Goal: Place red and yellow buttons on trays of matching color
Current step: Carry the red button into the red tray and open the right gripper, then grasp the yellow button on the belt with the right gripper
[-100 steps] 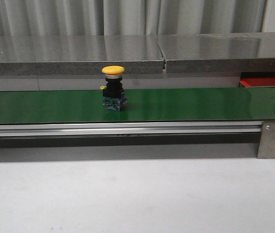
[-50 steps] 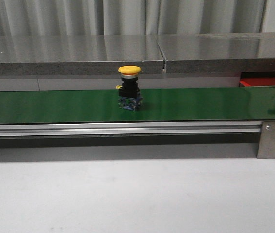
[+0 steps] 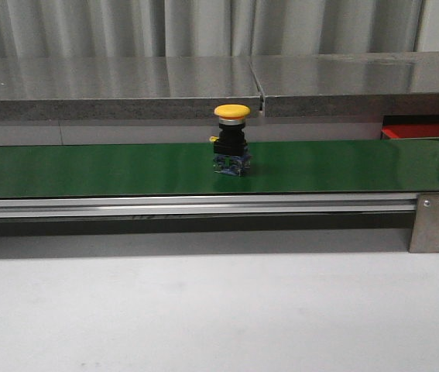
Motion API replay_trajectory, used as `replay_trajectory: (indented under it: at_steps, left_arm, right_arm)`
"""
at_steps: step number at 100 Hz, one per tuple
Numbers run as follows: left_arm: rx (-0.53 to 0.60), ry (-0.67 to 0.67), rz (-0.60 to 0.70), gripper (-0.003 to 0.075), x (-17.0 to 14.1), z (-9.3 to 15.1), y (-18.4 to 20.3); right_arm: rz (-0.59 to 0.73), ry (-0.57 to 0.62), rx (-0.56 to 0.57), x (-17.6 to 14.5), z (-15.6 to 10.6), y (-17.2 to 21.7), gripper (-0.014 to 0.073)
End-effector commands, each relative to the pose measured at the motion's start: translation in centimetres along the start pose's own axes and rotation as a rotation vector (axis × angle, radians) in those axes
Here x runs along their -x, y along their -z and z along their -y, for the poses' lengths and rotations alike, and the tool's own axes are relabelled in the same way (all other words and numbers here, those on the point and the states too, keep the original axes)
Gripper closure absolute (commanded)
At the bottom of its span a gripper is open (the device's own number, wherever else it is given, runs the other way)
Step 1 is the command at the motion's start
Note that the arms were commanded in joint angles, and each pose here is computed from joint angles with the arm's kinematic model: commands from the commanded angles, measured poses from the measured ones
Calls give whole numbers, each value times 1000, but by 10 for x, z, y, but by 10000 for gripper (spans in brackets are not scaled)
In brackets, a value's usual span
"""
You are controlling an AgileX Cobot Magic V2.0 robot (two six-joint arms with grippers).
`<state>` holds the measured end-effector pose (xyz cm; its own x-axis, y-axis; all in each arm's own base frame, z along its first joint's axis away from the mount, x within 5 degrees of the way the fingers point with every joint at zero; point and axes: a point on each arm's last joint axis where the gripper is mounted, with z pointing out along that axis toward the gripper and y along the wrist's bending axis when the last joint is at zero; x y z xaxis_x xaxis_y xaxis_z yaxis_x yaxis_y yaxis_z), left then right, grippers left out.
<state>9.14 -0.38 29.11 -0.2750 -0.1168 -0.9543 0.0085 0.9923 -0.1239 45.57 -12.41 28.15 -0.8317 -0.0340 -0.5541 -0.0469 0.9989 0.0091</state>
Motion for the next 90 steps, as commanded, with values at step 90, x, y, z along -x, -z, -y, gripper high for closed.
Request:
replay_trajectory:
  at_steps: [90]
  left_arm:
    - [-13,7,101,739,15,2,3]
  right_arm:
    - [-56,545,400,-54,-170,81,-49]
